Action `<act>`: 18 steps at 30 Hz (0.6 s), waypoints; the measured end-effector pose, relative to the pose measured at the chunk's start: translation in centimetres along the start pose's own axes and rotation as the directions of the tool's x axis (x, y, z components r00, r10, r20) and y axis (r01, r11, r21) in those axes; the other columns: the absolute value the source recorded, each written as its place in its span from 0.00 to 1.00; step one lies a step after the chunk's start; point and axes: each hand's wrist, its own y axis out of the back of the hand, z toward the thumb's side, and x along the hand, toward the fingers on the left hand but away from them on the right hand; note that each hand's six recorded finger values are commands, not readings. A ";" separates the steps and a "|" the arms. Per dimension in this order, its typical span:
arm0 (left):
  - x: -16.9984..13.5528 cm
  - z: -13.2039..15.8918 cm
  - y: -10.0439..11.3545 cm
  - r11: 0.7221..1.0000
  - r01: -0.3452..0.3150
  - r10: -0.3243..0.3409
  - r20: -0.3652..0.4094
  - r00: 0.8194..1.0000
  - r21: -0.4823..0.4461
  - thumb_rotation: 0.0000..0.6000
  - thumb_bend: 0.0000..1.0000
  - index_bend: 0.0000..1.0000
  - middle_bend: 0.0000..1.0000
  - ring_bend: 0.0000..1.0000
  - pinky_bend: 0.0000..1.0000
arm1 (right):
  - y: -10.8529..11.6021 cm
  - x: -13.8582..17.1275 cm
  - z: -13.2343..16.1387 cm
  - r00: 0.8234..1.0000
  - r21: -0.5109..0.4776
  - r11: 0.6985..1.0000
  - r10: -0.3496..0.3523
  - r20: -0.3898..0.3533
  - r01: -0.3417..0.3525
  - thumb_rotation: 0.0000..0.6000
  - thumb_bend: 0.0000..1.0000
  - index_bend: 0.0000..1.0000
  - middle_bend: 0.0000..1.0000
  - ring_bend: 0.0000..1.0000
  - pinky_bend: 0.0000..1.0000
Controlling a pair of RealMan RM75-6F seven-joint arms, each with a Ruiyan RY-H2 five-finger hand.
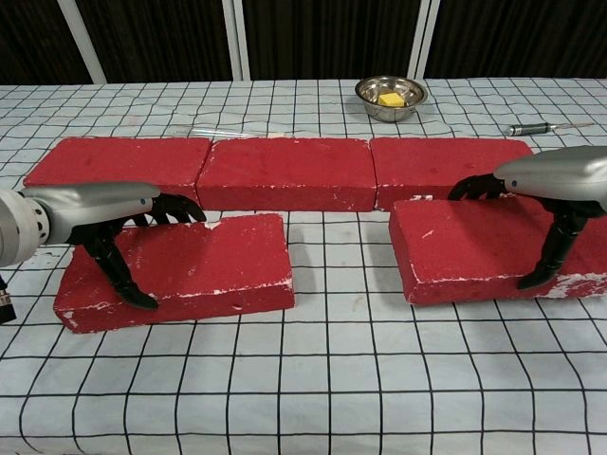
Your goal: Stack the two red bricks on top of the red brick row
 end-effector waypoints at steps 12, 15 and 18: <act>-0.4 -0.2 0.3 1.000 0.009 -0.009 0.018 1.000 -0.002 1.00 0.31 0.20 0.27 0.16 0.31 | -0.1 0.0 0.3 1.000 -0.002 1.000 0.002 -0.006 -0.002 1.00 0.05 0.18 0.23 0.15 0.13; -0.4 -0.2 0.3 1.000 0.012 -0.012 0.023 1.000 -0.006 1.00 0.31 0.20 0.27 0.16 0.30 | -0.2 0.0 0.4 1.000 0.003 1.000 0.003 -0.008 -0.003 1.00 0.05 0.18 0.23 0.15 0.14; -0.5 -0.3 0.3 1.000 0.023 -0.023 0.025 0.999 -0.005 1.00 0.31 0.20 0.26 0.16 0.30 | -0.4 -0.1 0.6 1.000 0.016 1.000 0.005 -0.012 -0.005 1.00 0.05 0.18 0.23 0.15 0.13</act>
